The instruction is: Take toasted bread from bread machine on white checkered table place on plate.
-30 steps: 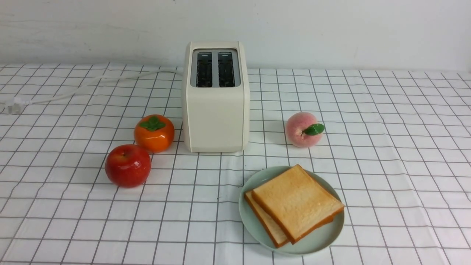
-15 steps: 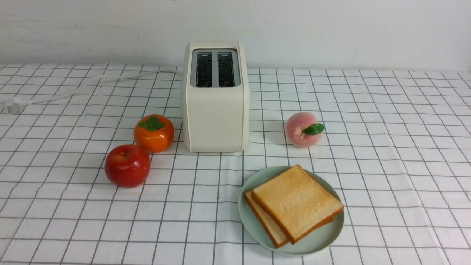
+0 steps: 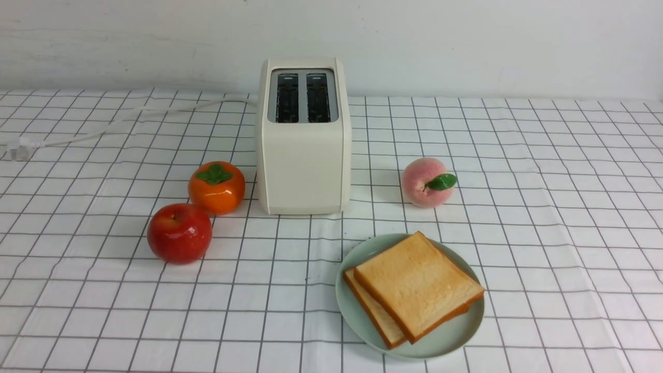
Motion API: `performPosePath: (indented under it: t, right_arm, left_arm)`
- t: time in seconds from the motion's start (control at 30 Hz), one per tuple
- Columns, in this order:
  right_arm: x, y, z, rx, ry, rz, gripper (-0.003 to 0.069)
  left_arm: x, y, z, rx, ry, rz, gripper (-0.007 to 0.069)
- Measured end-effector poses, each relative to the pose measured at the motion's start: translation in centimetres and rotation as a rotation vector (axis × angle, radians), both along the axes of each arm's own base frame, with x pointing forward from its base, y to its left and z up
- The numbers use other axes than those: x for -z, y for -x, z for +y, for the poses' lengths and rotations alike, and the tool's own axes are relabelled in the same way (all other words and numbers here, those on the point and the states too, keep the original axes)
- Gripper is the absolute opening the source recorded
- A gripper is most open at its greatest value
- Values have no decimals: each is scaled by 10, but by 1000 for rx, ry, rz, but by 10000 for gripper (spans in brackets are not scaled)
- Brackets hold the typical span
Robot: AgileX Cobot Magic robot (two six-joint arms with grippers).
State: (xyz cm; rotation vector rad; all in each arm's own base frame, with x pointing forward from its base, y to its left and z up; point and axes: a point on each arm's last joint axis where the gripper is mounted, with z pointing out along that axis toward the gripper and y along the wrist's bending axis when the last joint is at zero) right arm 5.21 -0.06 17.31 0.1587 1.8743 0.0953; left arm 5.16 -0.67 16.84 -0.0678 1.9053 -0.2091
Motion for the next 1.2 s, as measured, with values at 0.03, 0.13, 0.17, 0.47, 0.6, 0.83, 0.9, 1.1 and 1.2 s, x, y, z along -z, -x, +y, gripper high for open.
performPosePath:
  t: [0.03,0.13,0.17,0.47,0.6,0.83,0.9,1.1,1.2]
  right_arm:
    - [0,0,0,0,0,0,144]
    - [0,0,0,0,0,0,144]
    - [0,0,0,0,0,0,144]
    - [0,0,0,0,0,0,147]
    - [0,0,0,0,0,0,148]
    - [0,0,0,0,0,0,148]
    - [0,0,0,0,0,0,148]
    - [0,0,0,0,0,0,148]
    - [0,0,0,0,0,0,151]
  left_arm:
    - [0,0,0,0,0,0,-11]
    - [0,0,0,0,0,0,-11]
    - [0,0,0,0,0,0,-11]
    - [0,0,0,0,0,0,-3]
    - [0,0,0,0,0,0,-1]
    - [0,0,0,0,0,0,2]
    - [0,0,0,0,0,0,2]
    - [0,0,0,0,0,0,6]
    - [0,0,0,0,0,0,8]
